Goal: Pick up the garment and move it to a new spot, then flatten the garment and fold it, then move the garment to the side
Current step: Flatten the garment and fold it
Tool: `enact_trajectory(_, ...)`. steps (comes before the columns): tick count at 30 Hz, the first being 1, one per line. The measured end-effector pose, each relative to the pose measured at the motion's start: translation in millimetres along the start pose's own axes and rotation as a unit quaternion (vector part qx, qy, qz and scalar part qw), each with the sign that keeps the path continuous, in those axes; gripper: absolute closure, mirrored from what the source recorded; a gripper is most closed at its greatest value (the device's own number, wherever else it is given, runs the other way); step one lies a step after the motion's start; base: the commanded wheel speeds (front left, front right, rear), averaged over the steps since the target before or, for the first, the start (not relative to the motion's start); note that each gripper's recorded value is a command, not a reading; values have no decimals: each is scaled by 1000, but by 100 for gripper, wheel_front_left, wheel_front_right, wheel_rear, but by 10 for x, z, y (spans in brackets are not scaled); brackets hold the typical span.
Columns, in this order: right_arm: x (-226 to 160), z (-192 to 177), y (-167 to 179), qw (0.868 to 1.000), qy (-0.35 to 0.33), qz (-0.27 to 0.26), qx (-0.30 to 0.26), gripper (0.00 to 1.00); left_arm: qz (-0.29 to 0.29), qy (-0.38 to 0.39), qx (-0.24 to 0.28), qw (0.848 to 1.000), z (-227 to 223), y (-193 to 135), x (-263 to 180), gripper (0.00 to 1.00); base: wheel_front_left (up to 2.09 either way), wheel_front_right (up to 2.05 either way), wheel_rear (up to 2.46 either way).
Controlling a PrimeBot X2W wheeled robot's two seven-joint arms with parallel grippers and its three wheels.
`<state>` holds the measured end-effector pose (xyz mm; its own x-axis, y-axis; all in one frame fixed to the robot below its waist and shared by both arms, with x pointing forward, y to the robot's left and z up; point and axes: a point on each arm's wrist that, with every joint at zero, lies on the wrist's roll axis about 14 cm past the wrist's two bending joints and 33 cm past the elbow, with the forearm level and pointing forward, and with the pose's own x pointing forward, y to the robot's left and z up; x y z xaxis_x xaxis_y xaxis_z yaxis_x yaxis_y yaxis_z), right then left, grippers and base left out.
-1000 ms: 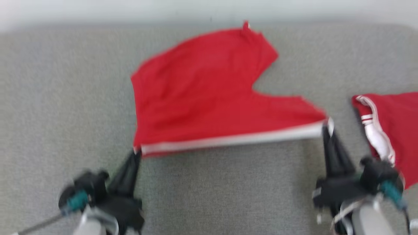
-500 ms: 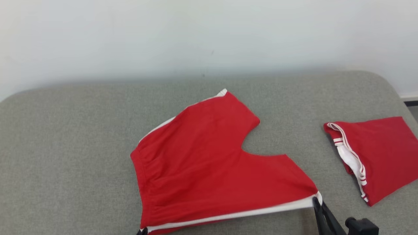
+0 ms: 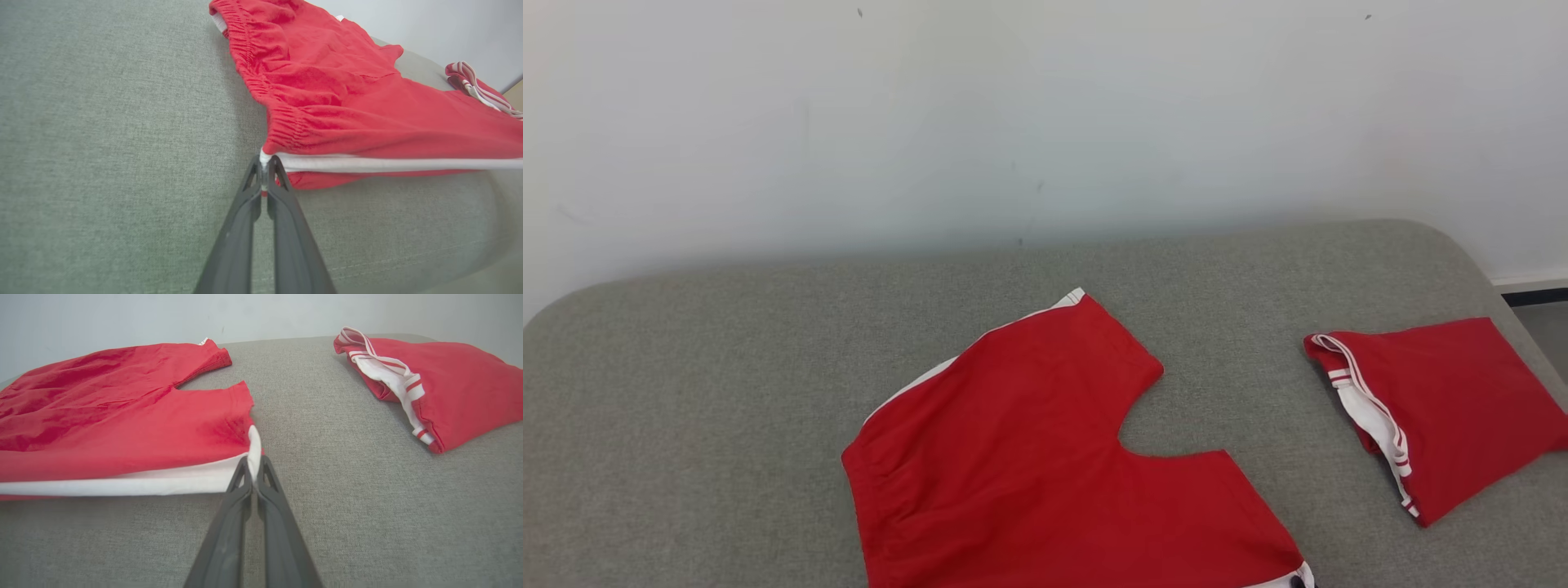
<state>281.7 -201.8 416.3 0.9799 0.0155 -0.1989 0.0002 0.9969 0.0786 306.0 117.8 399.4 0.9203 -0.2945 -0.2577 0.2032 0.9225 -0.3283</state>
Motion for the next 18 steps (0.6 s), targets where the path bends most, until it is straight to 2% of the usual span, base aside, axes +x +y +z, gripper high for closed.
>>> enact_trajectory(8, 32, 62, 1, 1000, -9, -1, 4, 100, 5, -9, -17, 1000, 23, -27, -3, 100, 0, 0, 0)
enact_trajectory(12, 212, 261, 73, 999, -34, 13, -1, 100, 7, -30, -23, 999, 167, -13, 70, 100, 0, 0, 0)
enact_trajectory(13, 356, 400, 125, 998, -49, 23, -6, 100, 5, -48, -28, 998, 300, -23, 149, 100, 0, 0, 0)
enact_trajectory(18, 768, 628, 326, 995, -64, 66, -39, 100, -9, -89, -28, 996, 611, -92, 336, 100, 0, 0, 0)
